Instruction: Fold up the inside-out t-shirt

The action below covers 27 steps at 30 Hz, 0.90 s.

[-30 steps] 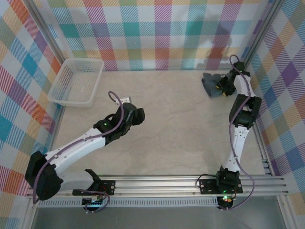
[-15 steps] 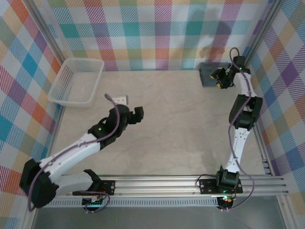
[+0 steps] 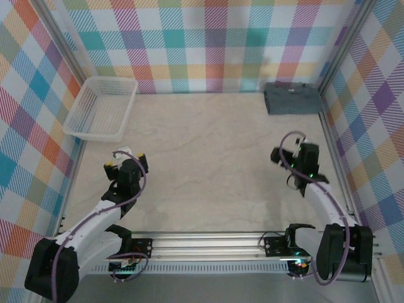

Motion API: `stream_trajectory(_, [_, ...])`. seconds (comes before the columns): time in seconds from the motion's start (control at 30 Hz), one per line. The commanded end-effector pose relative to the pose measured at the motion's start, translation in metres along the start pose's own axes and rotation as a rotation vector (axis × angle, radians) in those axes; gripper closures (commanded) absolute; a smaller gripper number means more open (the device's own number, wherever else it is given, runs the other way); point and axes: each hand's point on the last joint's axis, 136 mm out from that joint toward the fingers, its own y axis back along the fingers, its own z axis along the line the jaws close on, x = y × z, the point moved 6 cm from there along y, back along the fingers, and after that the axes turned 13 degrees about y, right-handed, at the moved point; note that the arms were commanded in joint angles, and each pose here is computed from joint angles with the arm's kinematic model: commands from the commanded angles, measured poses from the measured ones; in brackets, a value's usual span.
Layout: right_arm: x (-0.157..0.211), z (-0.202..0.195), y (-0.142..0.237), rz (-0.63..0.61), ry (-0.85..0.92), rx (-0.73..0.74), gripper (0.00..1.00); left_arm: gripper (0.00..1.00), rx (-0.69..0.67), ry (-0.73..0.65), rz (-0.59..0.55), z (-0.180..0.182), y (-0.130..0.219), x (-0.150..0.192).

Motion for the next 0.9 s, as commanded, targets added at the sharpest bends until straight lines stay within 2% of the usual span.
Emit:
stream_trajectory(0.0, [-0.022, -0.005, -0.009, -0.250, 0.166, 0.079, 0.02, 0.00, 0.184, 0.049, -0.070, -0.005, -0.019, 0.001])
stream_trajectory(0.1, [-0.034, 0.008, -0.028, -0.320, 0.209, 0.002, 0.01, 0.00, 0.238, 0.025, -0.057, -0.012, -0.043, 0.006])
stream_trajectory(0.13, [-0.040, 0.014, -0.034, -0.377, 0.247, -0.013, 0.01, 0.00, 0.254, 0.026, -0.045, -0.016, -0.053, 0.005])
stream_trajectory(0.17, [-0.041, 0.016, -0.045, -0.362, 0.261, -0.012, 0.01, 0.00, 0.250, 0.051, 0.010, -0.018, -0.061, 0.005])
stream_trajectory(0.2, [-0.033, 0.015, -0.063, -0.327, 0.262, -0.019, 0.00, 0.00, 0.261, 0.083, 0.019, -0.021, -0.069, 0.005])
stream_trajectory(0.23, [-0.031, 0.018, -0.067, -0.372, 0.286, -0.025, 0.00, 0.00, 0.273, 0.088, 0.016, -0.023, -0.076, 0.012])
stream_trajectory(0.27, [-0.029, 0.017, -0.066, -0.306, 0.271, -0.026, 0.00, 0.00, 0.263, 0.089, 0.032, -0.022, -0.082, 0.025])
stream_trajectory(0.3, [-0.030, 0.015, -0.065, -0.337, 0.262, -0.018, 0.00, 0.00, 0.284, 0.089, -0.022, -0.025, -0.090, 0.026])
stream_trajectory(0.37, [-0.029, 0.012, -0.064, -0.316, 0.247, 0.002, 0.00, 0.00, 0.292, 0.033, 0.124, -0.035, -0.095, 0.026])
stream_trajectory(0.4, [-0.031, 0.013, -0.065, -0.342, 0.251, 0.005, 0.00, 0.00, 0.309, 0.027, 0.089, -0.039, -0.098, 0.027])
stream_trajectory(0.47, [-0.030, 0.014, -0.064, -0.323, 0.257, -0.003, 0.00, 0.00, 0.303, 0.013, 0.115, -0.040, -0.096, 0.029])
stream_trajectory(0.87, [-0.031, 0.020, -0.068, -0.307, 0.289, -0.043, 0.00, 0.00, 0.306, 0.015, 0.107, -0.040, -0.095, 0.028])
